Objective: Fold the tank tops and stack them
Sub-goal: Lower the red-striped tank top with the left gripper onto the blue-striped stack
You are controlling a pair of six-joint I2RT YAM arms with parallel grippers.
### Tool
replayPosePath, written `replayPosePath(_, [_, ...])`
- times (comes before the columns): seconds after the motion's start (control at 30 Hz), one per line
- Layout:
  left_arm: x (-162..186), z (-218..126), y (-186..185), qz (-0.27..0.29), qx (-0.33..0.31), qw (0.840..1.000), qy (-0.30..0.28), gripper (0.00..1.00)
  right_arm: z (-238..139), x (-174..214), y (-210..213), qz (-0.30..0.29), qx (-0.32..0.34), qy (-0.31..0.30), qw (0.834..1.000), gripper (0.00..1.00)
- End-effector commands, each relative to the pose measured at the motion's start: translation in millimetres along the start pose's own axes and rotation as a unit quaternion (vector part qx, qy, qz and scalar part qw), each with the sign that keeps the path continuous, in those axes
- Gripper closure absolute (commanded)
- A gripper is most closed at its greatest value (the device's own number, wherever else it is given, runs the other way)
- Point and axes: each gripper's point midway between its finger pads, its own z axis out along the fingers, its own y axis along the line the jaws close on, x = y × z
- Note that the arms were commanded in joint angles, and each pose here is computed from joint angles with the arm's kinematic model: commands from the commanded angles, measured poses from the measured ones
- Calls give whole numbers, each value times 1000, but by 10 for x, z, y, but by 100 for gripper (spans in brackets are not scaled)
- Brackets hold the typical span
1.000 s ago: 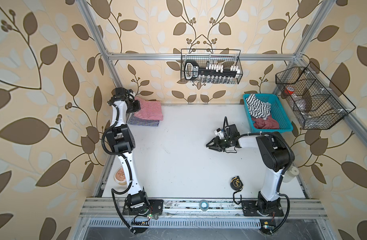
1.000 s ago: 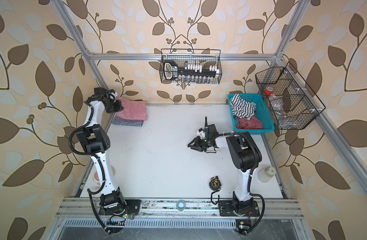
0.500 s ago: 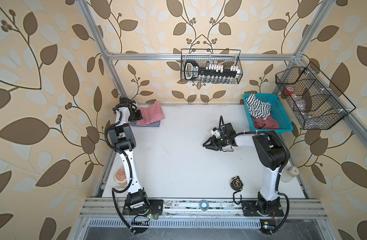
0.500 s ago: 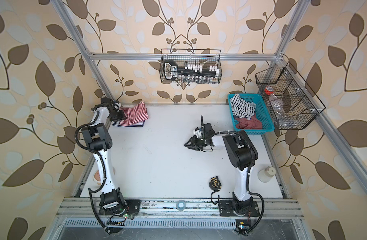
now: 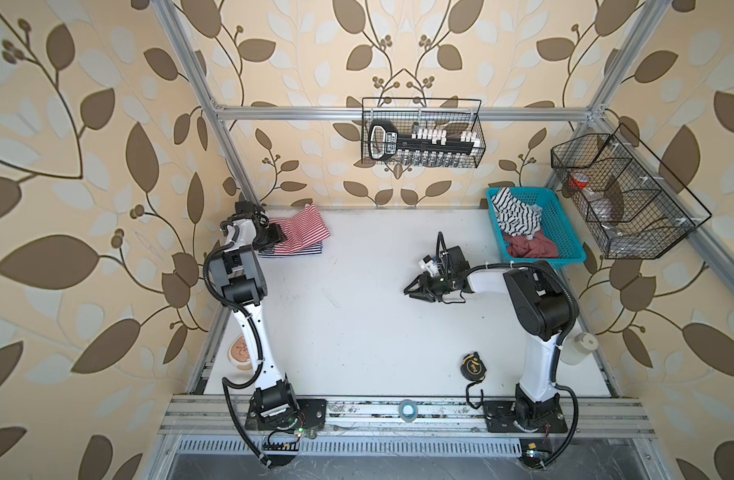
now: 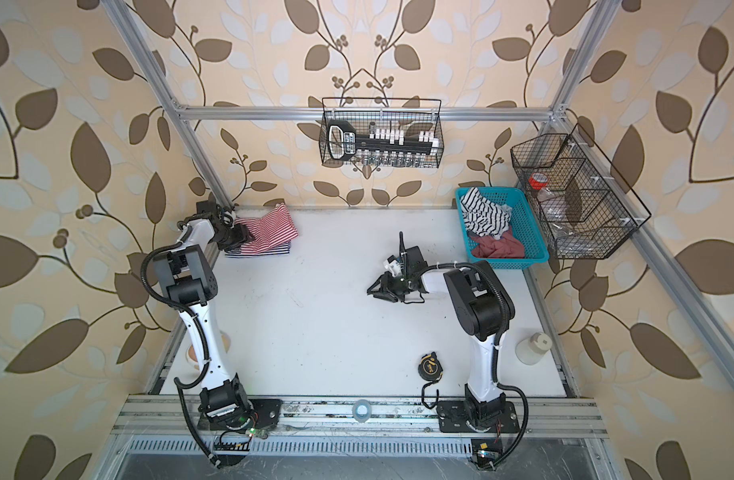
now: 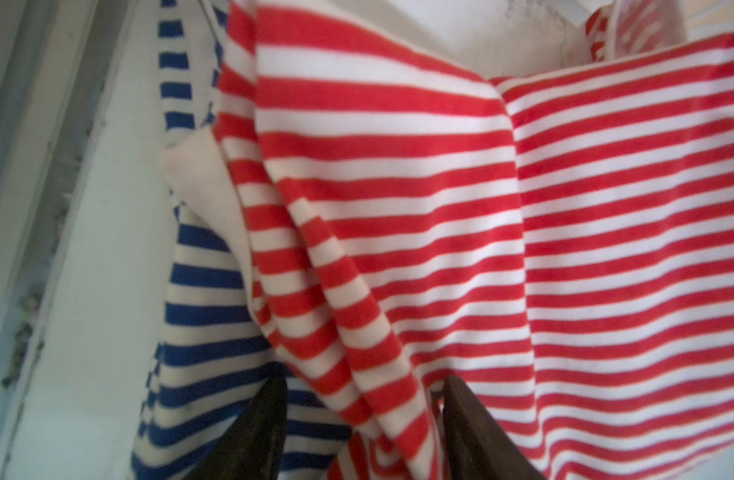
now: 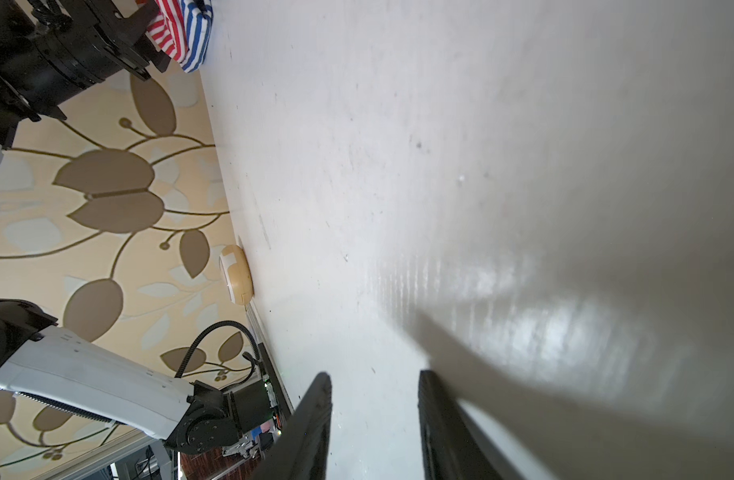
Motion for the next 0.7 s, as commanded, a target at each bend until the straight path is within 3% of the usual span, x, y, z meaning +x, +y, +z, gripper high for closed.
replayPosePath(0.0, [-43,-267,-62,-27,-2,1000,-9,39,133,352,-551,62,78,36,994,63])
replayPosePath(0.17, [63,-238,-130,-64,21,998,1,46,135,378,-547,60,72,37,995,63])
replayPosePath(0.3, [9,-367,-138,-89,13,996,-27,41,129,385,-540,59,69,38,995,63])
replayPosePath(0.67, [-9,-739,-305,-123,25,989,-72,40,133,389,-534,54,65,38,996,63])
